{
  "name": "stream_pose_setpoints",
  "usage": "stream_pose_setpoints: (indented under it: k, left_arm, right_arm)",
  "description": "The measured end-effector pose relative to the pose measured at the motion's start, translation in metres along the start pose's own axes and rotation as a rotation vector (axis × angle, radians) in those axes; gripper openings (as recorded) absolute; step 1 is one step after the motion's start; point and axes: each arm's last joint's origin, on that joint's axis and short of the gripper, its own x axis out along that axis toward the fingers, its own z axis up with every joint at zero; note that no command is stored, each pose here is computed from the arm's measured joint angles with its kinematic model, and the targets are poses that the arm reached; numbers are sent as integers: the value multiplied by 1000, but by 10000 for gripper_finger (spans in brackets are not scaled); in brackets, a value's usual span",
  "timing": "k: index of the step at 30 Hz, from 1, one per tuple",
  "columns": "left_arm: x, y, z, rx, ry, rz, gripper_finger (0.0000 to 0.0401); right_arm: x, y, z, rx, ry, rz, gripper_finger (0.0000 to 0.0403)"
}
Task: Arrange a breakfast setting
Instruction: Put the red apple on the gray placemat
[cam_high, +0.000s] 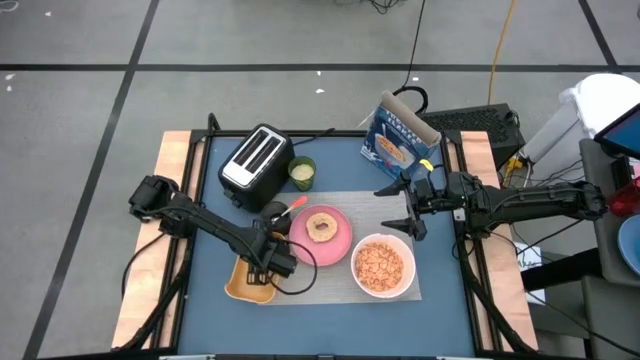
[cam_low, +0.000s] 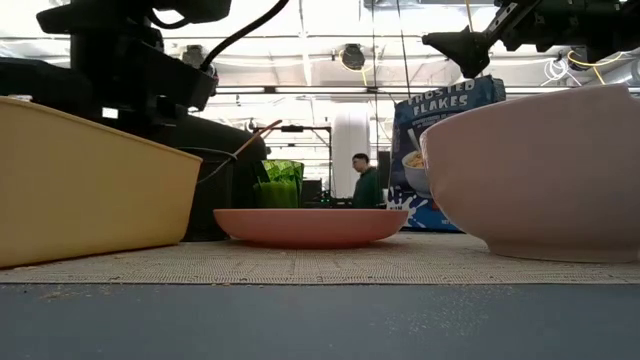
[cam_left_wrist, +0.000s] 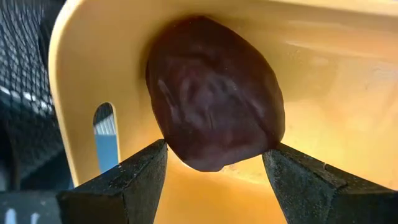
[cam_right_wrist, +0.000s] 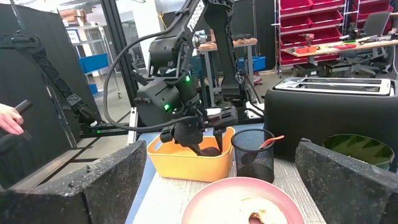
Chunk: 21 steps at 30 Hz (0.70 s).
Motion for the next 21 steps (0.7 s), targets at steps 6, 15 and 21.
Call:
stream_pose_setpoints:
  k: [6, 15, 21]
  left_arm:
    - [0, 3, 5, -9, -40, -17, 269]
    - [1, 4, 7, -87, -32, -55, 269]
    - [1, 5, 7, -156, -10, -105, 269]
  right_arm:
    - [0, 0, 0, 0, 0, 0, 398]
    - [0, 0, 0, 0, 0, 0, 398]
    - [0, 0, 0, 0, 0, 0, 398]
